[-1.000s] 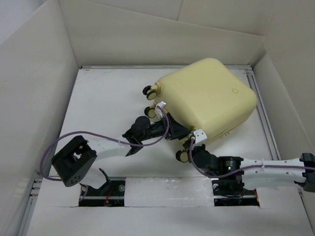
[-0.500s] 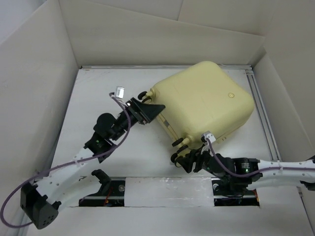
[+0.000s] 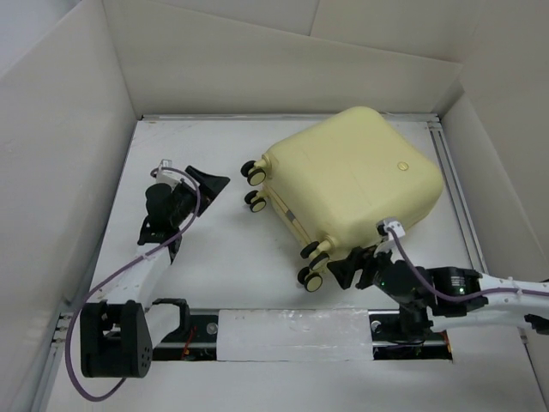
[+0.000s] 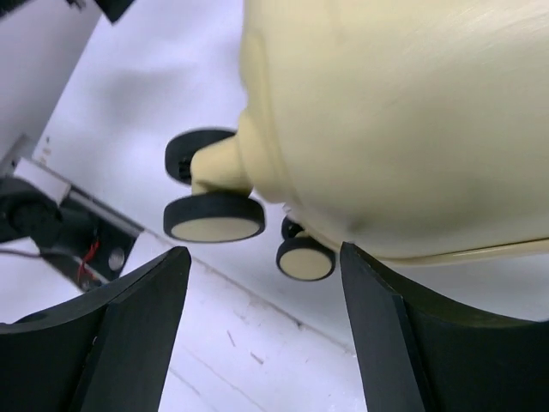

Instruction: Pack the luggage

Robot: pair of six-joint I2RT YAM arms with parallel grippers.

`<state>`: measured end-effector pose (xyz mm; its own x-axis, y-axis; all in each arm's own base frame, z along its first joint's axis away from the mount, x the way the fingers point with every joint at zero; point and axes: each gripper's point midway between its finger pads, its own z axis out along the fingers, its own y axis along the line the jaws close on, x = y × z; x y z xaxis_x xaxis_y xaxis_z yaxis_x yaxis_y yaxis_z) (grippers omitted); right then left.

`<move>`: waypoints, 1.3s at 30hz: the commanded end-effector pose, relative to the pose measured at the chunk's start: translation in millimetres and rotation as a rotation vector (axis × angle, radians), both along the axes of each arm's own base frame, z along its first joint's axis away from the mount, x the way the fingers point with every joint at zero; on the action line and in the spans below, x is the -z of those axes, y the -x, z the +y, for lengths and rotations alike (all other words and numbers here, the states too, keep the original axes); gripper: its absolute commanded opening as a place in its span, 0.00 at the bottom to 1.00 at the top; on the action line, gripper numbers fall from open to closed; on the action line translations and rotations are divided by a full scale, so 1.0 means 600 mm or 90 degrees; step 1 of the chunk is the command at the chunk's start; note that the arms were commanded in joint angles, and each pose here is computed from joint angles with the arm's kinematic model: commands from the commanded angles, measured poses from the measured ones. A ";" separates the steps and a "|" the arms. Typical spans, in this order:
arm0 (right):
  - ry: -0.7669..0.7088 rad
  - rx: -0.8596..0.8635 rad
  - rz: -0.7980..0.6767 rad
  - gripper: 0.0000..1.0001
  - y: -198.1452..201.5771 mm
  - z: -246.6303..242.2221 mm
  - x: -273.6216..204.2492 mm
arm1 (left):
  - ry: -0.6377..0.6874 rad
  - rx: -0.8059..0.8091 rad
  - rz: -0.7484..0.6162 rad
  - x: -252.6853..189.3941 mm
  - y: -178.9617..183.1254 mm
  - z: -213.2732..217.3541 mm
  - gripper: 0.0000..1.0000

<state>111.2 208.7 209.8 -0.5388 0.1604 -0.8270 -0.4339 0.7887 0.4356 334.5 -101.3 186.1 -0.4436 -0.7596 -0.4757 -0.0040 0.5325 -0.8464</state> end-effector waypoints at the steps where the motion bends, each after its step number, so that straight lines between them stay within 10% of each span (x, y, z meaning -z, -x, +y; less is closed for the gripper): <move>1: -0.008 0.086 -0.036 0.77 -0.029 -0.055 -0.039 | 0.009 0.132 -0.168 -0.115 0.007 -0.058 1.00; 14: -0.082 0.370 -0.129 0.80 -0.098 -0.244 -0.151 | 0.052 0.240 -0.156 -0.107 -0.032 -0.157 1.00; 30: 0.133 0.439 -0.132 0.78 -0.134 -0.222 -0.146 | 0.070 0.247 -0.152 -0.092 -0.101 -0.192 0.94; 35: 0.173 0.393 -0.117 0.77 -0.135 -0.190 -0.131 | 0.099 0.274 -0.176 -0.093 -0.095 -0.212 0.67; 39: 0.202 0.342 -0.117 0.82 -0.144 -0.143 -0.127 | 0.124 0.294 -0.179 -0.090 -0.084 -0.218 0.24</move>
<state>195.1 107.1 278.4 -0.2871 0.1033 -0.9523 0.0583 0.9942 0.0902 391.6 -225.3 207.8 -0.6616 -0.5999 -0.4499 0.3127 0.3246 -0.8927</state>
